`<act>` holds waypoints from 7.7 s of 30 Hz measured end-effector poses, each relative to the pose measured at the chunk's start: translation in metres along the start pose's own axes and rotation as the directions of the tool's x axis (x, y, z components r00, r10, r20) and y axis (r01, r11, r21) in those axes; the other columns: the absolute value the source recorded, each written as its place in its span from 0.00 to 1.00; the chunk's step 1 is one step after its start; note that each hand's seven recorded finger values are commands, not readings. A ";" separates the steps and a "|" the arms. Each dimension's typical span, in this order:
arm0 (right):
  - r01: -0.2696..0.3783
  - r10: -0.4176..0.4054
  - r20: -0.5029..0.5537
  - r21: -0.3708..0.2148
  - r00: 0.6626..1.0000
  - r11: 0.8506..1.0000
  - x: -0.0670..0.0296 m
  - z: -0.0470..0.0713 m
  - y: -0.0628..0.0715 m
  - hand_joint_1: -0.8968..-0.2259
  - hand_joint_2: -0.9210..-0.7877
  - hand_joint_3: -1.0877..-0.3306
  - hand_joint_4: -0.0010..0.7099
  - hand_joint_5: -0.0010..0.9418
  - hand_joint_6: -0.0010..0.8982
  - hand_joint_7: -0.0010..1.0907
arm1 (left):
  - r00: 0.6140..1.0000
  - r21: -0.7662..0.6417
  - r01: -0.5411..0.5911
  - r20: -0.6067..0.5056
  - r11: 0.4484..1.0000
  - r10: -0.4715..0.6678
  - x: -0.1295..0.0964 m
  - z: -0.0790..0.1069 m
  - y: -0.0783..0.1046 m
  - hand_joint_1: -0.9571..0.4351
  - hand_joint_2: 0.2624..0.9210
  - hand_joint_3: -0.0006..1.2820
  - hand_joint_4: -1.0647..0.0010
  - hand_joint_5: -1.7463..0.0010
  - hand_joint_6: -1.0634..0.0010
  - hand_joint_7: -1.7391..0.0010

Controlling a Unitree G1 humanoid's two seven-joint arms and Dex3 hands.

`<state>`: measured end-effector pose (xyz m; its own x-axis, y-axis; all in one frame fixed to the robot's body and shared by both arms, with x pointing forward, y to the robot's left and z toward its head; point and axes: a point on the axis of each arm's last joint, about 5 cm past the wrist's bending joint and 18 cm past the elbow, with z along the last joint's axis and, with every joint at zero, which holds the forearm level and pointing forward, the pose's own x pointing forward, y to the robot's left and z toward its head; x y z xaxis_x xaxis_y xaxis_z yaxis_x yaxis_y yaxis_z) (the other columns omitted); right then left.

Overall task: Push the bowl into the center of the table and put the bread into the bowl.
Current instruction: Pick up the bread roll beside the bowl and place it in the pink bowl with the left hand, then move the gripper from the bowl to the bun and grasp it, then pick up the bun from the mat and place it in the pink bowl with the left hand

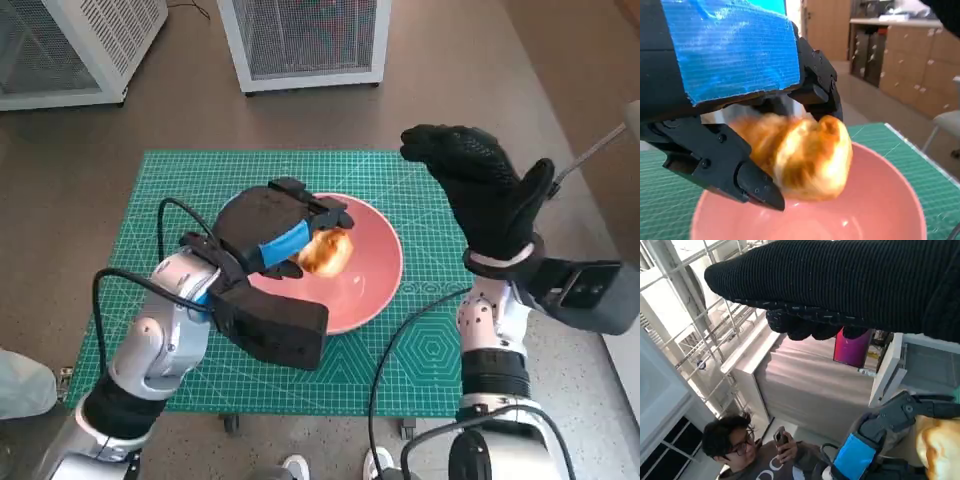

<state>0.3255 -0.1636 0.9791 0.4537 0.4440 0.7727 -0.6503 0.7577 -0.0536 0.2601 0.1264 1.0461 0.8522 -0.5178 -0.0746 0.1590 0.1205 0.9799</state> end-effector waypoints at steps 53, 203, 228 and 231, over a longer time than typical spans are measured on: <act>0.006 -0.005 -0.015 0.027 1.000 1.000 -0.0053 -0.004 0.007 0.64 0.00 0.84 0.53 0.00 0.68 0.01 | 0.900 -0.288 -0.062 -0.431 0.956 -0.072 -0.176 -0.013 0.025 0.56 0.76 0.00 0.89 0.99 0.73 0.99; 0.023 -0.023 -0.052 0.005 0.998 1.000 -0.0099 0.001 0.006 0.59 0.00 0.91 0.60 0.00 0.74 0.01 | 0.923 -0.024 -0.381 -0.064 0.924 0.379 -0.027 -0.011 -0.005 0.69 1.00 0.05 0.37 0.28 0.36 0.40; 0.033 -0.034 -0.043 -0.021 0.999 0.999 -0.0152 0.008 0.004 0.64 0.00 0.89 0.59 0.00 0.73 0.01 | 0.963 -0.061 -0.262 -0.082 0.963 0.256 0.002 -0.013 -0.022 0.55 0.97 0.14 0.54 0.60 0.54 0.30; 0.034 -0.035 -0.042 -0.023 0.999 0.999 -0.0151 0.008 0.004 0.64 0.00 0.89 0.59 0.00 0.73 0.01 | 0.966 -0.071 -0.243 -0.106 0.967 0.235 0.001 -0.013 -0.024 0.55 0.95 0.05 0.58 0.88 0.54 0.74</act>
<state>0.3107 -0.1709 0.9724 0.5010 0.4370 0.7470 -0.6207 0.7829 -0.0418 0.2637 0.1343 1.0198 0.9136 -0.3823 0.1383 -0.0178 0.3022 0.9531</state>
